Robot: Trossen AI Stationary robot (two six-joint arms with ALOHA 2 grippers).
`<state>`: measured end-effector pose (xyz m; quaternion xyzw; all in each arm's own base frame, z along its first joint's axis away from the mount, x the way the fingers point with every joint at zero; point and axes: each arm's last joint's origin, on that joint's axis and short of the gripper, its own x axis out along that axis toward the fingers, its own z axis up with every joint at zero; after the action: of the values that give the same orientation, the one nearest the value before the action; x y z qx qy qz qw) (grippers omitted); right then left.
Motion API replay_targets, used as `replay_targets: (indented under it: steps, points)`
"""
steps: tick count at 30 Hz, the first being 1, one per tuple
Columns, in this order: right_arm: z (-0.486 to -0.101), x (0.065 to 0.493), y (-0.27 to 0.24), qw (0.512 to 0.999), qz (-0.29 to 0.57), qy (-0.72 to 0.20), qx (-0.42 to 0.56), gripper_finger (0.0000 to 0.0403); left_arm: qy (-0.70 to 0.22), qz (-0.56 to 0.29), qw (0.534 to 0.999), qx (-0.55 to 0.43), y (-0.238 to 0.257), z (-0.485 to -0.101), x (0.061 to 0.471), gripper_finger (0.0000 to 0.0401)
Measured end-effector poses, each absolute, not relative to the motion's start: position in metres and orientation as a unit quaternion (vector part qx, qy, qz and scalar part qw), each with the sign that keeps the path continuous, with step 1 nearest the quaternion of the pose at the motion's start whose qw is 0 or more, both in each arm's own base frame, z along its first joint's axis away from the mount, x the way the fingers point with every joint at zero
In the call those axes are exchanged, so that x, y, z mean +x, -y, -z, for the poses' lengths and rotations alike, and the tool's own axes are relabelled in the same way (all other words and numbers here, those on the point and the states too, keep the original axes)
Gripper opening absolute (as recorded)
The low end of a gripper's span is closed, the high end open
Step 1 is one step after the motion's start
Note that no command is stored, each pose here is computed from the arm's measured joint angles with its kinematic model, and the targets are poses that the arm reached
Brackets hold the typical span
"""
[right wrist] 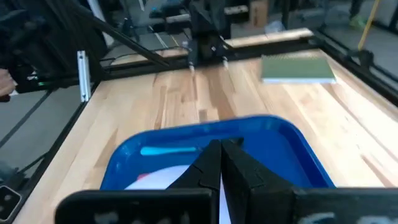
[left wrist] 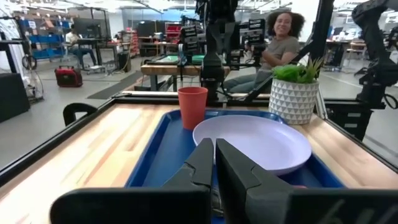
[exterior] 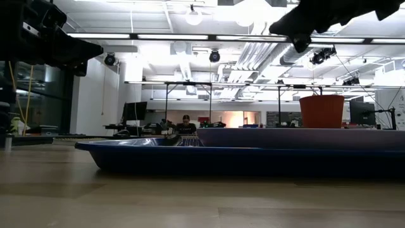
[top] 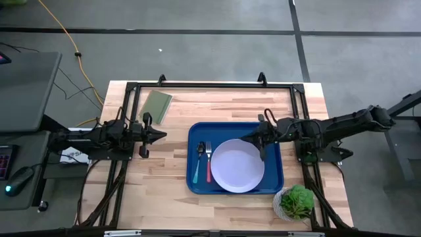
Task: Pick and place plate/cup/fork/spoon on tray
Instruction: Return to Home Position
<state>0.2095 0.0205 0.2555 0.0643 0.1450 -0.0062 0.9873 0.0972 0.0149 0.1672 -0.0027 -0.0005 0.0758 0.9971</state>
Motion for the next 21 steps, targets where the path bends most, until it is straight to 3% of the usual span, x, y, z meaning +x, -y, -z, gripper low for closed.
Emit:
replay_targets:
  steps: [7, 21]
  points:
    - [-0.257, 0.174, -0.009, 0.992, 0.022, -0.096, 0.081, 0.0000, 0.000, -0.095, 0.995, 0.002, -0.016, -0.167, 0.097, 0.0000]
    - [-0.208, 0.112, 0.010, 0.994, 0.029, 0.040, 0.098, 0.0000, 0.001, -0.096, 0.995, -0.003, -0.016, -0.167, 0.097, 0.0000]
